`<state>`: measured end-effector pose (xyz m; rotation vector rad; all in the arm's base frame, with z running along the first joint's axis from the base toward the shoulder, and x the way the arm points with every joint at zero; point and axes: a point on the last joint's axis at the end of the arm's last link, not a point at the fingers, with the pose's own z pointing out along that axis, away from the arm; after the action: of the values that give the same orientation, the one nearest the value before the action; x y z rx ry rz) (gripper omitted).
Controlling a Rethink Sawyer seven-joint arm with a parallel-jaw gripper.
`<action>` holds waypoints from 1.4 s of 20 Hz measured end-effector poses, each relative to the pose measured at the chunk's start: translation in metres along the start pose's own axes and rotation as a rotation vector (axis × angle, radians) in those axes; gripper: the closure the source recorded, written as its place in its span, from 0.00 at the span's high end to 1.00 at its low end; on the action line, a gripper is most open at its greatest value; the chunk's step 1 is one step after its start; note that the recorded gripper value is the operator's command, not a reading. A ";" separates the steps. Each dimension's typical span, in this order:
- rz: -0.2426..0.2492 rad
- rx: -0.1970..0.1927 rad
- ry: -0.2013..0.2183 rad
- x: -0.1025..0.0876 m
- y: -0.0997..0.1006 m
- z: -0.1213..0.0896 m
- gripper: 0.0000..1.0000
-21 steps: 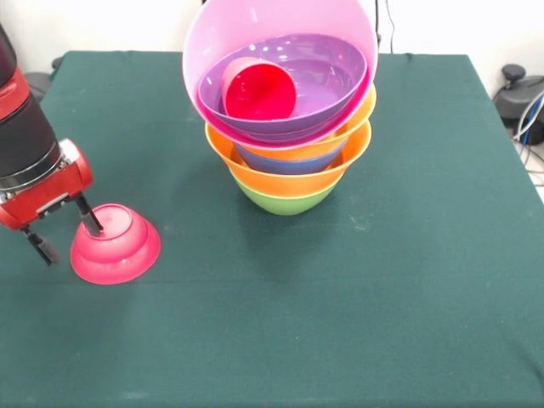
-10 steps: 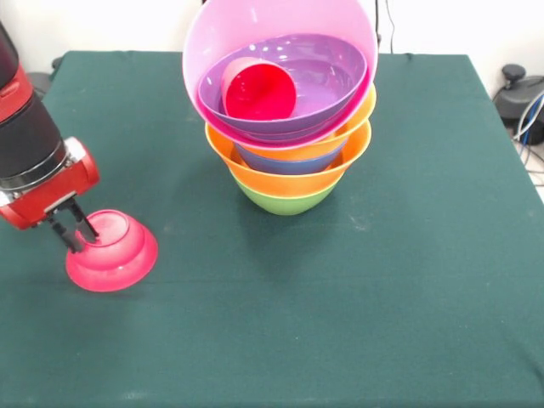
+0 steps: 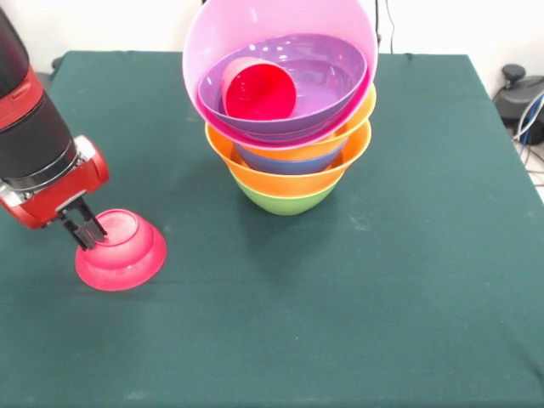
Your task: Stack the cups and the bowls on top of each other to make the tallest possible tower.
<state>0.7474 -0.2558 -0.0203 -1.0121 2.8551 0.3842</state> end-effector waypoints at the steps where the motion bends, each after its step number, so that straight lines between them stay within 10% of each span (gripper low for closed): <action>1: -0.001 0.001 0.002 0.000 0.000 0.000 0.00; 17: -0.026 -0.005 0.065 -0.005 0.014 0.001 0.00; 28: -0.047 -0.215 0.161 -0.027 0.068 -0.062 0.00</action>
<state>0.7257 -0.2045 0.0577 -1.1947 2.9738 0.6457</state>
